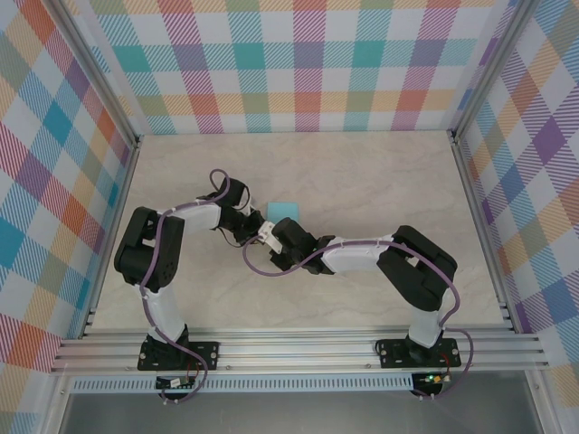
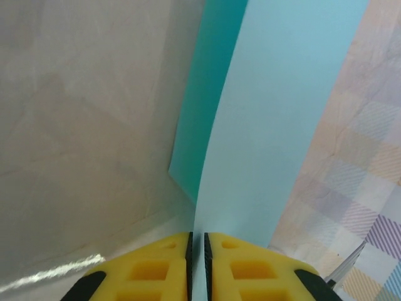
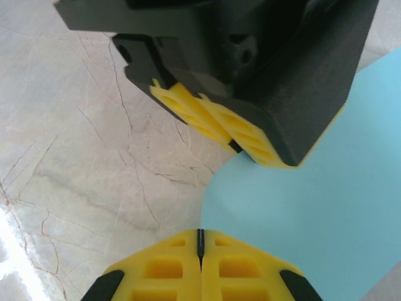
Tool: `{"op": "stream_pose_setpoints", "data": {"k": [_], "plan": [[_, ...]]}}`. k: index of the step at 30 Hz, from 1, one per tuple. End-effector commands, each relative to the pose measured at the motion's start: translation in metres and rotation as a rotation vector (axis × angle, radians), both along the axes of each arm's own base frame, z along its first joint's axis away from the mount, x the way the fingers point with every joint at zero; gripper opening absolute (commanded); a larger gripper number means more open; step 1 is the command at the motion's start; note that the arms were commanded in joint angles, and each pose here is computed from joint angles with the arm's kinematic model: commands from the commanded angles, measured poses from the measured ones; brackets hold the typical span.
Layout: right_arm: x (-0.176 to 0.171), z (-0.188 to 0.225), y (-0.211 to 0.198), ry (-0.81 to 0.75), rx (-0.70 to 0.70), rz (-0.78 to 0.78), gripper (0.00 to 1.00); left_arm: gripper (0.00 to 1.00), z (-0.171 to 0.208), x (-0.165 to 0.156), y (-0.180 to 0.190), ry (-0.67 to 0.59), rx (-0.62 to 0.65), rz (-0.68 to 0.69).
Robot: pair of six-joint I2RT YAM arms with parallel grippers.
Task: Fold a paper plane with a square sheet of paper (fold left side to right side)
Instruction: Third fold the triangle at the center of the table.
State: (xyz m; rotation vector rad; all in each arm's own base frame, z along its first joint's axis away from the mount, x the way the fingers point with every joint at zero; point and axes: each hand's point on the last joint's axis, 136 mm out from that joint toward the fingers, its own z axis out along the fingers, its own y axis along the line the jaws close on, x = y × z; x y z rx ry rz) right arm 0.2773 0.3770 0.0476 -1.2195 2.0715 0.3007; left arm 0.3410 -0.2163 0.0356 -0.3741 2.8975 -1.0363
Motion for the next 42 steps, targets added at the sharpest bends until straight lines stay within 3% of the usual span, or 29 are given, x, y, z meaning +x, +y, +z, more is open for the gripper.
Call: {"op": "stream_pose_setpoints", "data": {"k": [1,6,11,16,26,42], "plan": [[-0.001,0.01,-0.002,0.023,0.047,-0.015,0.0,0.14,0.027,0.003,0.009,-0.052,0.011,-0.013],[0.001,0.01,-0.004,0.048,0.071,-0.028,0.0,0.24,0.039,0.001,0.012,-0.063,0.003,-0.033],[0.002,0.009,-0.007,0.057,0.078,-0.032,0.0,0.26,0.066,0.01,0.019,-0.131,-0.003,-0.047],[0.003,0.009,-0.007,0.072,0.091,-0.049,0.0,0.23,0.073,0.033,-0.005,-0.148,-0.081,-0.111],[0.003,0.008,-0.007,0.092,0.099,-0.062,0.0,0.21,0.03,0.066,-0.055,-0.079,-0.106,-0.203],[0.001,0.011,-0.006,0.223,0.144,-0.054,0.0,0.18,-0.04,0.055,-0.048,0.03,0.065,-0.243]]}}
